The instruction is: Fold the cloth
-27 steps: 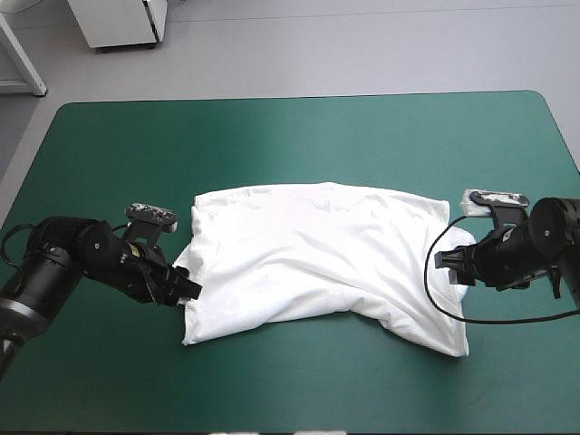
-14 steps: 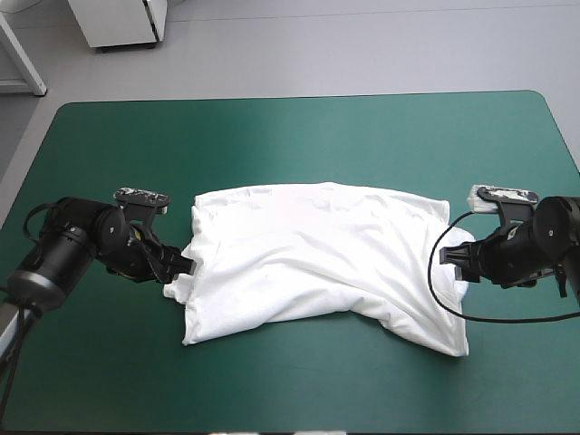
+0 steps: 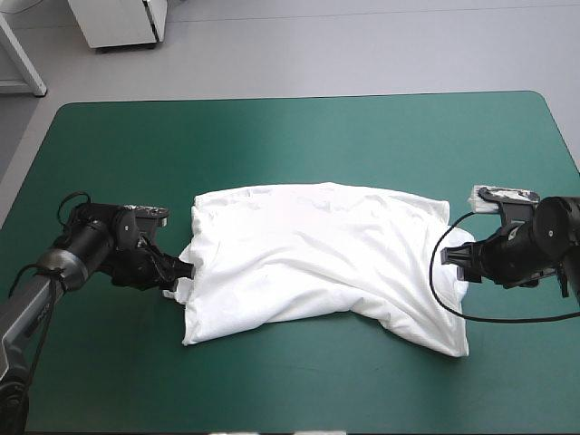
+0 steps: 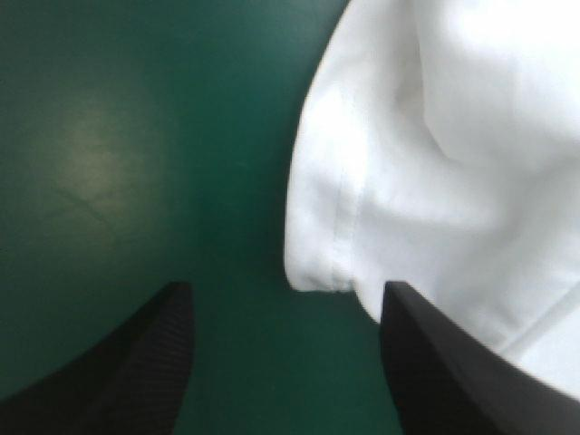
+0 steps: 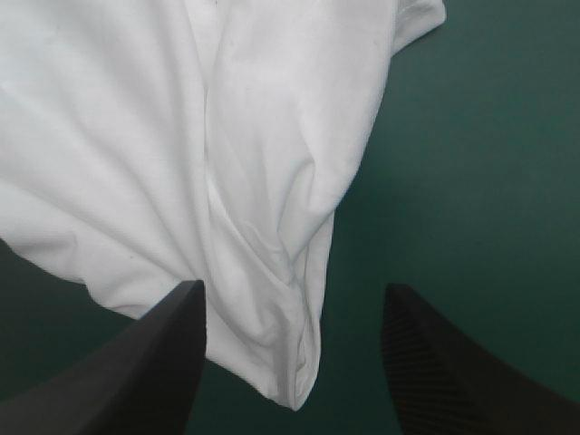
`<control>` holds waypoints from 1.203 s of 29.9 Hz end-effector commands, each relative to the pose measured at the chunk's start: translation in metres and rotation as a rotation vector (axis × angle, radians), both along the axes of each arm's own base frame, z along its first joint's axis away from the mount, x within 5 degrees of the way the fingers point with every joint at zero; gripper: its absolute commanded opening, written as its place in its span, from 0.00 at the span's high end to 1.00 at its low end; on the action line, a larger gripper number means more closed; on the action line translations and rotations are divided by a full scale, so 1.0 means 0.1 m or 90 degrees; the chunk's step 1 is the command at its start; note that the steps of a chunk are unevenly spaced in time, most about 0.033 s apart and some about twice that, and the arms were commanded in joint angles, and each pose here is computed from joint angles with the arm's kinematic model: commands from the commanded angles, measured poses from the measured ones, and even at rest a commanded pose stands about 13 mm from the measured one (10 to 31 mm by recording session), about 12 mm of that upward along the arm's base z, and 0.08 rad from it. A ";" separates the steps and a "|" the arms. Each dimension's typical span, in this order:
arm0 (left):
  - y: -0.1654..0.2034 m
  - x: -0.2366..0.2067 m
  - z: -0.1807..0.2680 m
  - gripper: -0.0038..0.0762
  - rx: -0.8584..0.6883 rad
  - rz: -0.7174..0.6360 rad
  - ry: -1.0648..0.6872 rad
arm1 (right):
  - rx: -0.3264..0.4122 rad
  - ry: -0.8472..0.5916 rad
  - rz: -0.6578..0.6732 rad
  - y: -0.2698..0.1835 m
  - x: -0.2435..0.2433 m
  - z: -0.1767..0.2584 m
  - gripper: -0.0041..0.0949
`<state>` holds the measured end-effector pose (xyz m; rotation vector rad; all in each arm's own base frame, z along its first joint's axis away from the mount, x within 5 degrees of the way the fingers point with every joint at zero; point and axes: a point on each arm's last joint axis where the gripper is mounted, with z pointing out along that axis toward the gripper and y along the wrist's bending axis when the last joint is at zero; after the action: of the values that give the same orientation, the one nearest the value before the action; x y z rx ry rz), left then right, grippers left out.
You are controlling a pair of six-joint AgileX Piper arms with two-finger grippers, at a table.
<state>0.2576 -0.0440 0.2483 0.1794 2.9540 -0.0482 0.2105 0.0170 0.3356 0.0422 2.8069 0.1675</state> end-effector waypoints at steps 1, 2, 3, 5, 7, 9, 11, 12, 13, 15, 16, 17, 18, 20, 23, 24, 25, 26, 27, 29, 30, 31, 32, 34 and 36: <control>-0.01 0.01 -0.07 0.44 -0.014 0.015 -0.011 | -0.005 -0.028 0.004 0.00 -0.05 0.14 0.40; -0.01 0.00 -0.10 0.46 -0.015 0.017 -0.006 | -0.005 -0.028 0.004 0.00 -0.05 0.14 0.40; -0.02 0.01 -0.14 0.48 -0.019 0.019 0.000 | -0.004 -0.027 0.001 0.00 -0.05 0.14 0.40; -0.04 0.04 -0.18 0.50 -0.032 0.026 -0.005 | -0.004 -0.027 0.000 0.00 -0.05 0.14 0.40; -0.04 0.07 -0.20 0.51 -0.034 0.027 -0.017 | -0.004 -0.027 0.000 0.00 -0.05 0.14 0.40; -0.05 0.10 -0.21 0.51 -0.036 0.027 -0.029 | -0.004 -0.027 0.000 0.00 -0.05 0.14 0.40; -0.06 0.13 -0.27 0.51 -0.034 0.027 -0.021 | -0.004 -0.027 0.000 0.00 -0.05 0.14 0.40; -0.06 0.14 -0.30 0.51 -0.032 0.027 -0.013 | -0.004 -0.027 0.000 0.00 -0.05 0.14 0.40; -0.06 0.15 -0.34 0.51 -0.029 0.027 0.000 | -0.004 -0.027 0.000 0.00 -0.05 0.14 0.40; -0.07 0.16 -0.40 0.52 -0.029 0.029 0.018 | -0.004 -0.027 0.000 0.00 -0.05 0.14 0.40; -0.07 0.17 -0.44 0.56 -0.027 0.029 0.025 | -0.004 -0.027 0.000 0.00 -0.05 0.14 0.40; -0.07 0.18 -0.45 0.60 -0.027 0.029 0.029 | -0.004 -0.027 0.000 0.00 -0.05 0.14 0.40; -0.07 0.18 -0.46 0.67 -0.026 0.029 0.031 | -0.004 -0.027 0.000 0.00 -0.05 0.14 0.40; -0.06 0.18 -0.46 0.88 -0.023 0.027 0.028 | -0.004 -0.027 0.000 0.00 -0.05 0.14 0.40; -0.06 0.18 -0.44 0.98 -0.022 0.020 0.022 | -0.004 -0.027 0.000 0.00 -0.05 0.14 0.40; -0.06 0.17 -0.42 0.98 -0.022 0.019 0.020 | -0.004 -0.027 0.000 0.00 -0.05 0.14 0.40; -0.06 0.17 -0.41 0.98 -0.023 0.019 0.017 | -0.004 -0.027 0.000 0.00 -0.05 0.14 0.40; -0.06 0.16 -0.38 0.98 -0.024 0.019 0.011 | -0.002 -0.027 0.000 0.00 -0.05 0.14 0.40; -0.06 0.15 -0.34 0.98 -0.025 0.018 0.002 | -0.001 -0.027 0.000 0.00 -0.05 0.14 0.40; -0.06 0.11 -0.24 0.98 -0.030 0.018 -0.021 | -0.001 -0.027 0.000 0.00 -0.05 0.14 0.40; -0.05 0.09 -0.18 0.98 -0.032 0.017 -0.034 | -0.001 -0.027 0.000 0.00 -0.05 0.14 0.40; -0.05 0.08 -0.13 0.98 -0.035 0.017 -0.048 | -0.001 -0.027 0.000 0.00 -0.05 0.14 0.40; -0.05 0.07 -0.06 0.98 -0.038 0.017 -0.063 | -0.001 -0.027 0.000 0.00 -0.05 0.14 0.40; -0.06 0.05 0.06 0.98 -0.054 0.022 -0.090 | -0.001 -0.027 0.000 0.00 -0.05 0.14 0.40; -0.09 0.06 0.19 0.98 -0.076 0.015 -0.117 | -0.001 -0.027 0.000 0.00 -0.05 0.14 0.40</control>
<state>0.2625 -0.0495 0.2344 0.1277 2.8984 -0.1315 0.2105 0.0165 0.3356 0.0516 2.8073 0.1601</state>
